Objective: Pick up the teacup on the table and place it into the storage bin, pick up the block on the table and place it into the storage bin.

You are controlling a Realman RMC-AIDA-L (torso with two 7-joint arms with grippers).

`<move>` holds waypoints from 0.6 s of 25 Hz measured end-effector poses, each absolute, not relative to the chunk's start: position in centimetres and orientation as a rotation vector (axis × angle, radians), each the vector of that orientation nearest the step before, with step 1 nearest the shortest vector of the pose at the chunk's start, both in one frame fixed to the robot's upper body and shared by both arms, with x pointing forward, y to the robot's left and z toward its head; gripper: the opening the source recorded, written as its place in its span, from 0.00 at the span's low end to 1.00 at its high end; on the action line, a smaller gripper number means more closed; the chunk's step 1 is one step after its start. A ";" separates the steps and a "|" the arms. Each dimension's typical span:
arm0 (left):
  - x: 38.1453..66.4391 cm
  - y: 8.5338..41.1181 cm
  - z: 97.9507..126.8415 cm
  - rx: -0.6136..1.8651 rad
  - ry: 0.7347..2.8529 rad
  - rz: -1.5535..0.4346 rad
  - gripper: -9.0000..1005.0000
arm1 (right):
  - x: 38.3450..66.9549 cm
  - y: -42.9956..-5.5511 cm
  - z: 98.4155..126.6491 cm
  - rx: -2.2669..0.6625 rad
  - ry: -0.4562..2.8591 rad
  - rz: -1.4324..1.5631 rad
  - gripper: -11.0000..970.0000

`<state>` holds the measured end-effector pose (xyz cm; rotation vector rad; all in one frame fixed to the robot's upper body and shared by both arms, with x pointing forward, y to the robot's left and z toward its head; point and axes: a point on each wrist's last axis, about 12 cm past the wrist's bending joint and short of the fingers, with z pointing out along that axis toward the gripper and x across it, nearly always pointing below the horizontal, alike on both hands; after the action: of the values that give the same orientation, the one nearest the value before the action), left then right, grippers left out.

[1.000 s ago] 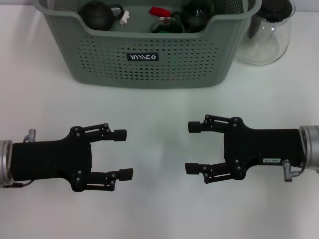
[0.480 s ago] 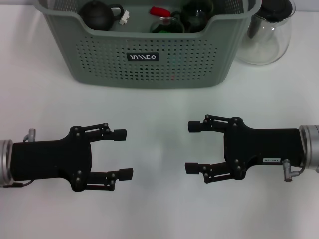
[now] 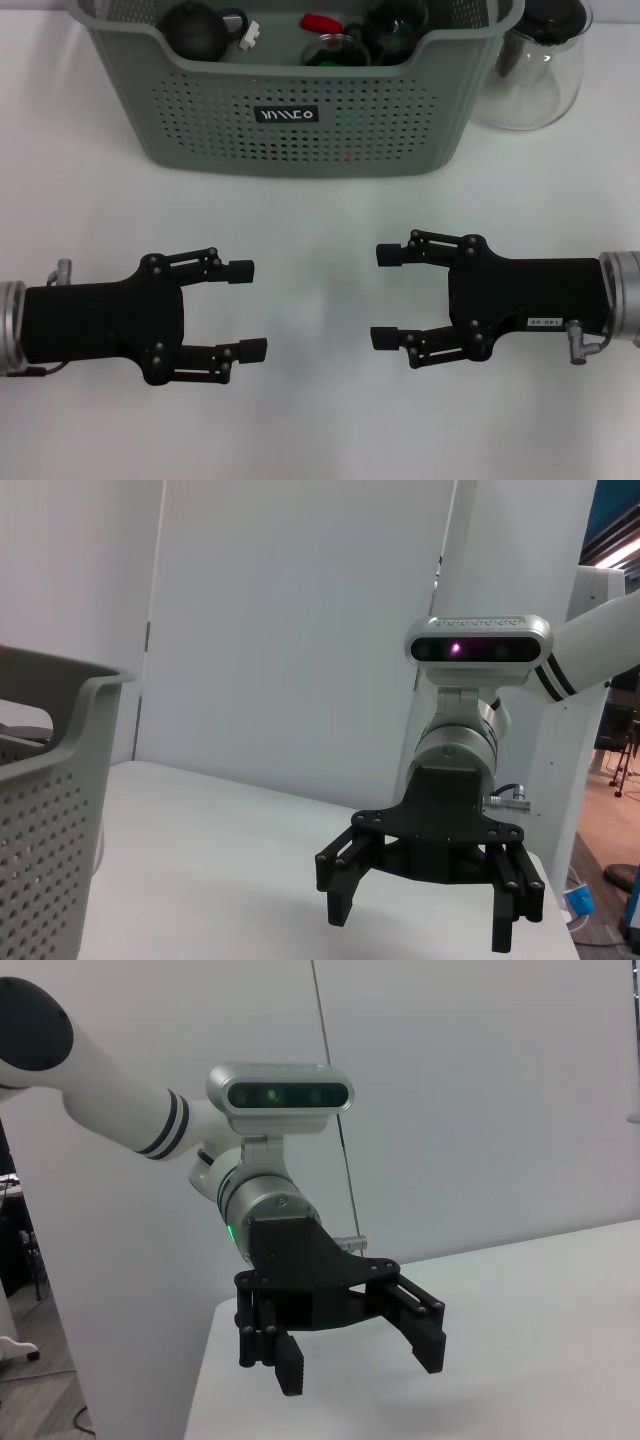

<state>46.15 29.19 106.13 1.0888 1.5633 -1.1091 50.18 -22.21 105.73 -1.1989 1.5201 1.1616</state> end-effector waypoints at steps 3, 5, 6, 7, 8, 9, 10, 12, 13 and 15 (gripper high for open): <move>46.1 29.2 106.1 1.089 1.563 -1.109 0.82 | 50.2 -22.2 105.7 -1.198 1.520 1.162 0.97; 46.1 29.2 106.1 1.089 1.563 -1.109 0.82 | 50.2 -22.2 105.7 -1.198 1.521 1.162 0.97; 46.1 29.2 106.1 1.089 1.563 -1.109 0.82 | 50.2 -22.2 105.7 -1.198 1.521 1.162 0.97; 46.1 29.2 106.1 1.089 1.563 -1.109 0.82 | 50.1 -22.2 105.7 -1.197 1.521 1.162 0.97; 46.1 29.2 106.1 1.089 1.563 -1.109 0.82 | 50.1 -22.2 105.7 -1.197 1.522 1.162 0.97; 46.1 29.2 106.1 1.089 1.563 -1.109 0.82 | 50.1 -22.3 105.7 -1.197 1.522 1.162 0.97; 46.1 29.2 106.1 1.089 1.563 -1.109 0.82 | 50.1 -22.3 105.7 -1.196 1.522 1.162 0.97; 46.1 29.2 106.1 1.089 1.563 -1.110 0.82 | 50.1 -22.3 105.7 -1.196 1.523 1.163 0.97; 46.1 29.2 106.1 1.089 1.563 -1.110 0.82 | 50.1 -22.2 105.7 -1.195 1.523 1.163 0.97; 46.1 29.2 106.1 1.089 1.563 -1.110 0.82 | 50.1 -22.3 105.7 -1.195 1.523 1.163 0.97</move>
<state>46.14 29.19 106.13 1.0889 1.5629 -1.1096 50.10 -22.25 105.67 -1.1954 1.5232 1.1634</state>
